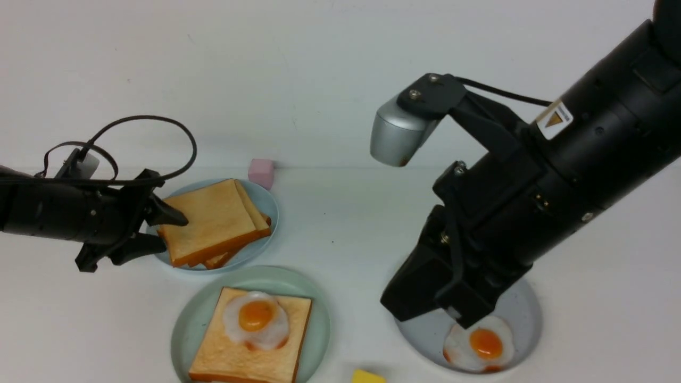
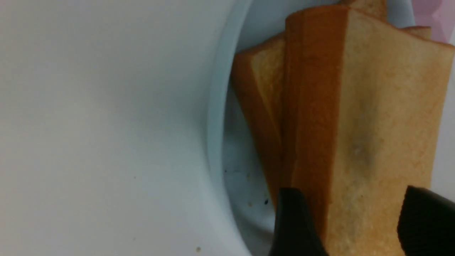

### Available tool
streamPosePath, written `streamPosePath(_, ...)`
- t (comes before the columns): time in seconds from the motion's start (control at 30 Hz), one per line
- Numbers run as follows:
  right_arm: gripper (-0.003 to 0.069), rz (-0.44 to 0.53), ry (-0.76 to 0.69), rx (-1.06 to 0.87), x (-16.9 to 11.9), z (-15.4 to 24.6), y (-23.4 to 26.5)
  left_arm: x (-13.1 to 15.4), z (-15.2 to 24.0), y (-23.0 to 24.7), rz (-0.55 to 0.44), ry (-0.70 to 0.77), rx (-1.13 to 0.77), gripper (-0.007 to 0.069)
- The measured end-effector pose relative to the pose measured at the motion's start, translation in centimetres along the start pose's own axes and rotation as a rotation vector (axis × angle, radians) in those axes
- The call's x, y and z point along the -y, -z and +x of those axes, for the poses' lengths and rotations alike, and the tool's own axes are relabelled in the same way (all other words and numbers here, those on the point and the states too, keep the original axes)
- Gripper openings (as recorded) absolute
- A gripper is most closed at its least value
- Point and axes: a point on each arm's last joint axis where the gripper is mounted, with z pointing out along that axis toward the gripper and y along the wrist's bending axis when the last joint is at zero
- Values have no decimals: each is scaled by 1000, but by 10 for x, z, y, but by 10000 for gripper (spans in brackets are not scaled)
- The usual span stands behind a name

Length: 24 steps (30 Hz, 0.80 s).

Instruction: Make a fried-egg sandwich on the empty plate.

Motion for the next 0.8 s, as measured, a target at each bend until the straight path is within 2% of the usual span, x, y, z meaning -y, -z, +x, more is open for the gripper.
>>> streamPosePath(0.2, -9, -2, 0, -3, 0, 0, 0, -6, -1, -7, -15, 17, 3, 395)
streamPosePath(0.3, -8, -2, -5, -3, 0, 0, 0, -7, -1, -8, -13, 13, 5, 346)
streamPosePath(0.37, -6, -2, -13, -3, 0, 0, 0, -7, -1, -8, -10, 12, 6, 272)
streamPosePath(0.43, -6, -2, -15, -3, 0, 0, 0, -7, -1, -8, -10, 10, 6, 230)
streamPosePath(0.5, -3, -2, -15, -4, 0, 0, 0, -6, -1, -8, -9, 10, 4, 111)
streamPosePath(0.57, -3, -3, -15, -5, 0, 0, 0, -6, 0, -8, -5, 10, -3, 55)
streamPosePath(0.73, 2, -4, -15, -6, 0, 1, 0, -1, 1, -1, 7, -33, -19, 48)
streamPosePath(0.8, 3, -4, -15, -6, 0, 1, 0, 9, 2, 12, 16, -120, -10, 48)
